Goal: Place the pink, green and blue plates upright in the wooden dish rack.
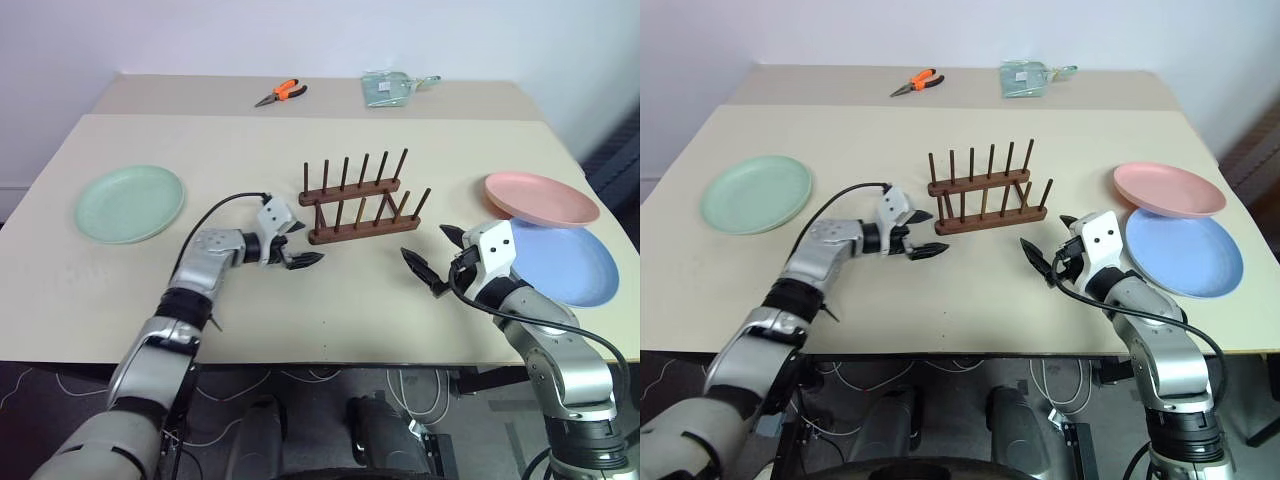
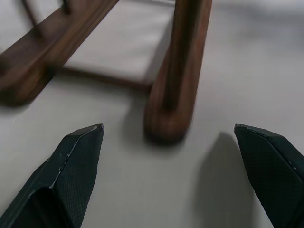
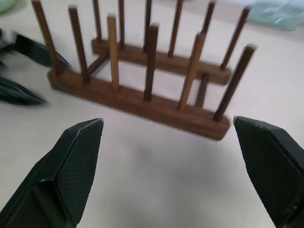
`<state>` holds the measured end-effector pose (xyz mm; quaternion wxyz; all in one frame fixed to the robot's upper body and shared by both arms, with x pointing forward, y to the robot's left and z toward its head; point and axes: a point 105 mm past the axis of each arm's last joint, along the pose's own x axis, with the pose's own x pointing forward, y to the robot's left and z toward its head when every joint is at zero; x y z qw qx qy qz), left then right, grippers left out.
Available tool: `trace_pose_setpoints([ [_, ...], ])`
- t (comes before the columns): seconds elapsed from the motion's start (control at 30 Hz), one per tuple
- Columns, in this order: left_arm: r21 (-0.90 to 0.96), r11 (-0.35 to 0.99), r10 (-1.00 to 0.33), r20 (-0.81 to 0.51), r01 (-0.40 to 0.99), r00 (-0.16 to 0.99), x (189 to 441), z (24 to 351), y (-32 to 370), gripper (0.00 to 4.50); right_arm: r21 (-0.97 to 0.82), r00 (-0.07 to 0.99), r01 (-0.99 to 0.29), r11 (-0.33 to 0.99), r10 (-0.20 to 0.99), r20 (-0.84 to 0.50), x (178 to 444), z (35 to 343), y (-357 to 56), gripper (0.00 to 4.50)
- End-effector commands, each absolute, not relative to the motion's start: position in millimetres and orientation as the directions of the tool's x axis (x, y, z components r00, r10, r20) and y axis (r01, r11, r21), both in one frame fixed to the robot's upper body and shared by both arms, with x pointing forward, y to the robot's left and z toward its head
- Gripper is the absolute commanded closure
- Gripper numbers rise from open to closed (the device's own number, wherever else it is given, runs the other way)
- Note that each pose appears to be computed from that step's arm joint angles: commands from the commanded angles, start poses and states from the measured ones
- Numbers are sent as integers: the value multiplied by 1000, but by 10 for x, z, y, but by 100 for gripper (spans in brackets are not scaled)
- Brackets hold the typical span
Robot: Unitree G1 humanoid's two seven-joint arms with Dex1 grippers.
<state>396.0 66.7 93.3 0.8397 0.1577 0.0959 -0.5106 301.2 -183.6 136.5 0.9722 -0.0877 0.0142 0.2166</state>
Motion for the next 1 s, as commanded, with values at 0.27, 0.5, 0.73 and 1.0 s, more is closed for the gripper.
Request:
trace_pose_setpoints([
  [0.27,183,384,-822,-378,905,425,3962,753,598,240,-214,932,-355,910,363,-2,2954,1487,-1867,0],
  [0.5,209,303,-866,-347,930,360,3855,806,608,372,-233,929,-362,903,369,-14,2967,1482,-1884,0],
  [0.73,178,112,-930,-327,978,166,3555,913,661,372,-273,931,-363,891,359,-69,2843,1445,-2044,0],
  [1.0,219,233,-844,-438,948,309,3694,800,1029,22,-278,908,-416,866,382,-172,2642,1338,-2149,0],
])
